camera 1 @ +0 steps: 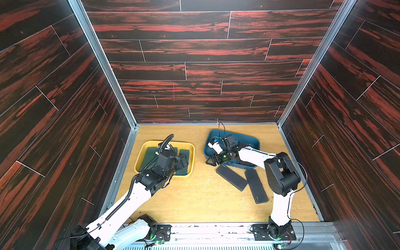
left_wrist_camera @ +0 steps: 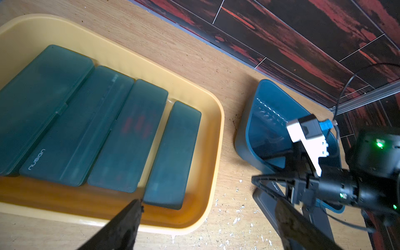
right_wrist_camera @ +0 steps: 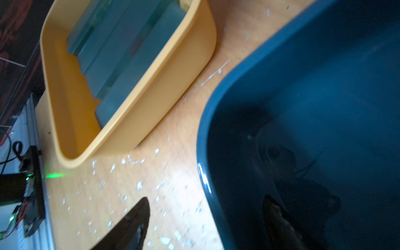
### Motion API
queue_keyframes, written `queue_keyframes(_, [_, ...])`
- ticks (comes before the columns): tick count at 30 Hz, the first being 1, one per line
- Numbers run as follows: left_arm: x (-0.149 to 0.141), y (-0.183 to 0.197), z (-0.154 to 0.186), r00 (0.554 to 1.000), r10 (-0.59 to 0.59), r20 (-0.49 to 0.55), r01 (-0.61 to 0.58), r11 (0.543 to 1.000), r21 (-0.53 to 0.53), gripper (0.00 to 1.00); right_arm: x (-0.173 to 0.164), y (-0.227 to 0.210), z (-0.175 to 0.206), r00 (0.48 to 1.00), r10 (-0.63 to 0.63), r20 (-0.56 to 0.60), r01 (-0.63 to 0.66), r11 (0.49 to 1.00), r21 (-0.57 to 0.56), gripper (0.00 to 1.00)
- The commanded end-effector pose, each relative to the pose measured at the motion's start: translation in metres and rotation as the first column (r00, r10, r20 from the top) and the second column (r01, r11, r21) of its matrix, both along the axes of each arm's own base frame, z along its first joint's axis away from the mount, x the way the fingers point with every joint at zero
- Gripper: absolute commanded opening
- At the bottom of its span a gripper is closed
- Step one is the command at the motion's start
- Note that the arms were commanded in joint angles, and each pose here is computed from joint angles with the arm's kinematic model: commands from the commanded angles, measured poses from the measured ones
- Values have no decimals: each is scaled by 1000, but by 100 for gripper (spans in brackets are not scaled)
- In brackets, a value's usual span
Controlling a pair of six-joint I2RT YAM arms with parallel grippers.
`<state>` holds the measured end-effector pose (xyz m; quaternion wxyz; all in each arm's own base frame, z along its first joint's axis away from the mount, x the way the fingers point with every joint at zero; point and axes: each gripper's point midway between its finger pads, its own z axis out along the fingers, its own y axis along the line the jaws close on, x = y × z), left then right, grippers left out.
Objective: Place the pencil cases by color into the storage box
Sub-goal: Adjust the storage box at the center of the board.
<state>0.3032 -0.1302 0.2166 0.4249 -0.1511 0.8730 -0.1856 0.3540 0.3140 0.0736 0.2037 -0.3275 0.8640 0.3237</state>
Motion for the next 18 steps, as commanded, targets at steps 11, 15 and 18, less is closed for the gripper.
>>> queue_keyframes(11, [12, -11, -3, 999, -24, -26, 24, 1000, -13, 96, -18, -18, 86, 968, -136, 210, 117, 988, 100, 82])
queue_keyframes(15, [12, -14, -13, 997, -37, -61, 37, 999, 4, 96, -28, -27, 102, 938, -175, 298, 157, 984, 84, 82])
queue_keyframes(18, [13, -23, -18, 994, -87, -66, 87, 996, -6, 96, -43, -31, 101, 921, -172, 350, 171, 985, 35, 82])
